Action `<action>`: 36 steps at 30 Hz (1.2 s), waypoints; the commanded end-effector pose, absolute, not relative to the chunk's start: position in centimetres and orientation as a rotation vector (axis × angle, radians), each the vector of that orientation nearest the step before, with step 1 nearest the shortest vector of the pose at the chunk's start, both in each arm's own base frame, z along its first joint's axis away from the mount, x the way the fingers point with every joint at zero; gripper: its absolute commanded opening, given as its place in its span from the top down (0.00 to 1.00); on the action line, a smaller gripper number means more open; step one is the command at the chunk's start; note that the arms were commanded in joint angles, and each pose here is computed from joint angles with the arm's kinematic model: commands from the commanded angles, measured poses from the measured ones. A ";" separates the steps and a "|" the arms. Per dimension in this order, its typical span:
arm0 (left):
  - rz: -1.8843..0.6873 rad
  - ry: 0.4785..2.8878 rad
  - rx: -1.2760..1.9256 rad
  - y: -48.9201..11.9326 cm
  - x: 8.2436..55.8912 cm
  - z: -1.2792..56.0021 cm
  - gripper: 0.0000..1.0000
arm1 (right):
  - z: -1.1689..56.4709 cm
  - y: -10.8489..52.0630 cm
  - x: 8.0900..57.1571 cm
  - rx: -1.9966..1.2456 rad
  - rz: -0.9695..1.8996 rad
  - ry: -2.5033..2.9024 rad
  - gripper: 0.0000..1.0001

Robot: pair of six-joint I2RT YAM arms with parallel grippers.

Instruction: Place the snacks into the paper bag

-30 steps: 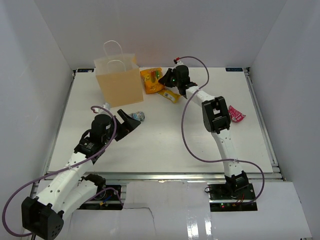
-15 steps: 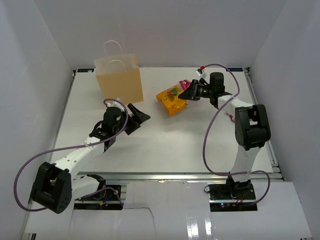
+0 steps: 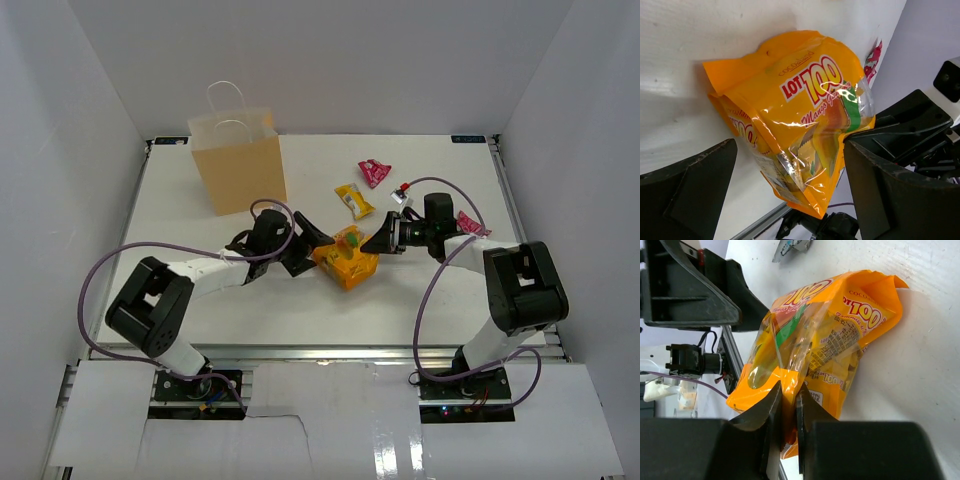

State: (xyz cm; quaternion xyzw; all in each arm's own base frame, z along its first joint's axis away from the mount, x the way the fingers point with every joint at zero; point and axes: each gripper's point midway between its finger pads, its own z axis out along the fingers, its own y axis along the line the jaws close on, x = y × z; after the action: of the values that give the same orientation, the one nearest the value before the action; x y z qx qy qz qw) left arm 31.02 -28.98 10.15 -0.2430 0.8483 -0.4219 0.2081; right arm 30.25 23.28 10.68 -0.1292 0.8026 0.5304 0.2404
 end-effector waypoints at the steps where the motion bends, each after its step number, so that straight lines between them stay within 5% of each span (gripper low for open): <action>1: -1.256 2.345 -0.729 -30.9 30.9 11.5 0.02 | 14.8 23.8 30.6 -0.448 1.485 2.012 0.92; 11: -1.221 2.439 -0.929 -31.3 29.0 8.5 0.09 | 15.9 25.2 29.2 -0.438 1.586 1.979 0.92; 14: -1.227 2.446 -0.946 -31.9 29.4 8.2 0.21 | 15.5 26.0 27.8 -0.473 1.611 1.987 0.92; 18: -1.246 2.439 -0.944 -32.1 29.5 8.3 0.51 | 14.5 26.1 26.8 -0.482 1.611 2.015 0.91; 22: -1.261 2.405 -0.916 -31.6 29.3 9.2 0.79 | 14.3 26.1 26.6 -0.529 1.595 2.027 0.72; 27: -1.280 2.329 -0.748 -31.1 29.1 12.1 0.92 | 14.8 25.7 26.3 -0.668 1.558 2.001 0.19; 30: -1.274 2.270 -0.655 -30.6 29.2 13.9 0.94 | 16.0 24.9 26.1 -0.776 1.548 1.935 0.02; 31: -1.257 2.249 -0.588 -30.3 29.3 14.5 0.96 | 17.1 24.7 26.5 -0.809 1.536 1.897 0.00; 32: -1.269 2.195 -0.549 -30.1 29.4 16.4 0.96 | 18.1 24.0 26.8 -0.851 1.524 1.841 0.10; 36: -1.269 2.036 -0.389 -28.9 30.1 21.9 0.98 | 21.1 22.1 27.8 -0.878 1.501 1.749 0.10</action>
State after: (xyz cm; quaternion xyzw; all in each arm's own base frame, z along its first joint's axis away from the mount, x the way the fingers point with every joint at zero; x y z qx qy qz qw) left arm 28.82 -29.14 13.80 -0.2172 0.8363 -0.4378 0.2485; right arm 27.50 23.33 16.82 -0.2722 0.7237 0.5693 0.2793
